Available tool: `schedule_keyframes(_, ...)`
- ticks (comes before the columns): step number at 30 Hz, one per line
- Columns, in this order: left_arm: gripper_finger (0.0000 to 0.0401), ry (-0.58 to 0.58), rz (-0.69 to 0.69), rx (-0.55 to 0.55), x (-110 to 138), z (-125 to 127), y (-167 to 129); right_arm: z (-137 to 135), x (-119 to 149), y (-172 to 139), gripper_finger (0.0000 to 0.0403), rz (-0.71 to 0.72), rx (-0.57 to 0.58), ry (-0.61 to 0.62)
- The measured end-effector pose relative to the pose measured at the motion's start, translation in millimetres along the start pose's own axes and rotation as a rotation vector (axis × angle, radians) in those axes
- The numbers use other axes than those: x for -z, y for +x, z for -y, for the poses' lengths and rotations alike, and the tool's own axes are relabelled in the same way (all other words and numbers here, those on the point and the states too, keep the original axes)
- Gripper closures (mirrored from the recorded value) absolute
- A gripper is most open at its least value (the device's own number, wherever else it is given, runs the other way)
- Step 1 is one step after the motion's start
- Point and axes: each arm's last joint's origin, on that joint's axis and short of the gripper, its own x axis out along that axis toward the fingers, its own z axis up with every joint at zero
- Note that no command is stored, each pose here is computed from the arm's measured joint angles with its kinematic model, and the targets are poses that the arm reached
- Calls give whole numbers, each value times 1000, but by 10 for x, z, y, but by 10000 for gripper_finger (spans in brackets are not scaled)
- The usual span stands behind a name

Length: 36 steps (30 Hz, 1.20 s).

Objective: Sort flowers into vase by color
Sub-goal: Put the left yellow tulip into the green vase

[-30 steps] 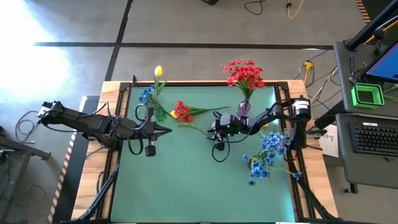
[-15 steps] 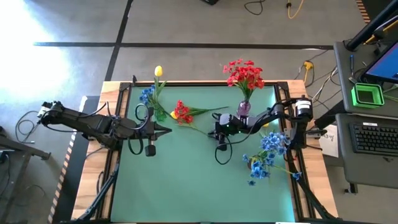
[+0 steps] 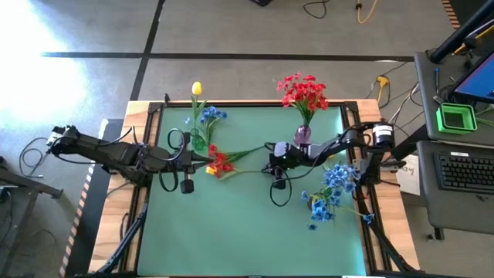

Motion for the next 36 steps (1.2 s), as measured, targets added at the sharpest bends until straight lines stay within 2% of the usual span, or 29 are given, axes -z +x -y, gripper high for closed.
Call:
schedule_keyframes(10,401,-1,1,-1,-1,0,0,9,-309,-260,390,171,30,48)
schedule_keyframes(13,401,-1,2,-1,-2,-1,0,14,-393,-359,390,206,76,51)
schedule_keyframes(19,401,-1,3,-1,-3,-1,0,-6,-414,-476,390,169,83,26)
schedule_keyframes(32,401,-1,2,-1,-3,0,2,-35,-334,-446,389,87,63,8)
schedule_keyframes(36,401,-1,2,-1,-3,0,2,-51,-319,-442,369,70,57,2)
